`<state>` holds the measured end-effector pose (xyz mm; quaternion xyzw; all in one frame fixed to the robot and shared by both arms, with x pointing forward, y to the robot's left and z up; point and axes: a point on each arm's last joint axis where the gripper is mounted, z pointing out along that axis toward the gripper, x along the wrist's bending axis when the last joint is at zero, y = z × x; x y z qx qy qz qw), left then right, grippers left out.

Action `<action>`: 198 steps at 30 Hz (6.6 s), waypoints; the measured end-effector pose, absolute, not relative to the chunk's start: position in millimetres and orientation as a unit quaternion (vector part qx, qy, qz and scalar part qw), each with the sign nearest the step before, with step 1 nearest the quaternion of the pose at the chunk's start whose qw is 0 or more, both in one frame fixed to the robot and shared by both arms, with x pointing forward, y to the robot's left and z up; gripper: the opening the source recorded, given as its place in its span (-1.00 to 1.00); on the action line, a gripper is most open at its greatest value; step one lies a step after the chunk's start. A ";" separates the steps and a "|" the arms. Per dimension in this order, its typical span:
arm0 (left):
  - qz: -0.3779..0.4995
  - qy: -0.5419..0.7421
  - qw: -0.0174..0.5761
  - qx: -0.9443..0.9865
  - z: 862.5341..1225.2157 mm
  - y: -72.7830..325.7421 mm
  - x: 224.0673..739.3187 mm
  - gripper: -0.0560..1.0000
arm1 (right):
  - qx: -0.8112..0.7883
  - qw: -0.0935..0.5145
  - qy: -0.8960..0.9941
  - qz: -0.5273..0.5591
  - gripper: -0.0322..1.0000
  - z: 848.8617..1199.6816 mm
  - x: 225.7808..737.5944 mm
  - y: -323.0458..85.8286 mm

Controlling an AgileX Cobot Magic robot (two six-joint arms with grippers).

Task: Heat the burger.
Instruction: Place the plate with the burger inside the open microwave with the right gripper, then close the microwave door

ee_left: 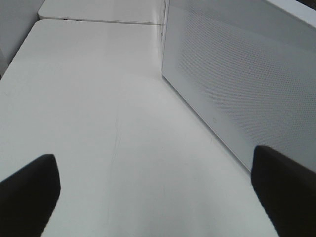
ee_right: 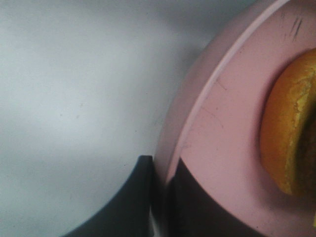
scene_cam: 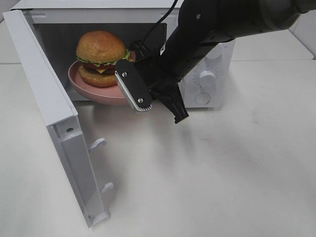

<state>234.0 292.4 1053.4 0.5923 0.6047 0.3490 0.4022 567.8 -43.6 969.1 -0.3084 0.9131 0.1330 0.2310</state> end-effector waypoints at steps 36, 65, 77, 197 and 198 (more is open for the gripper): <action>0.349 0.605 0.402 0.592 1053.4 292.4 234.0 0.99 | -0.246 0.253 0.931 0.089 -0.81 953.8 648.2 1.2; 0.349 0.605 0.402 0.592 1053.4 292.4 234.0 0.99 | -0.246 0.287 0.923 0.076 -0.40 932.8 673.4 10.5; 0.349 0.605 0.402 0.592 1053.4 292.4 234.0 0.99 | -0.233 0.281 0.927 0.084 0.32 933.9 668.1 9.5; 0.349 0.605 0.402 0.592 1053.4 292.4 234.0 0.99 | 0.640 0.252 0.687 0.235 0.54 1057.4 283.8 -301.0; 0.349 0.605 0.402 0.592 1053.4 292.4 234.0 0.99 | 0.642 0.271 0.670 0.254 0.54 1059.7 274.4 -303.3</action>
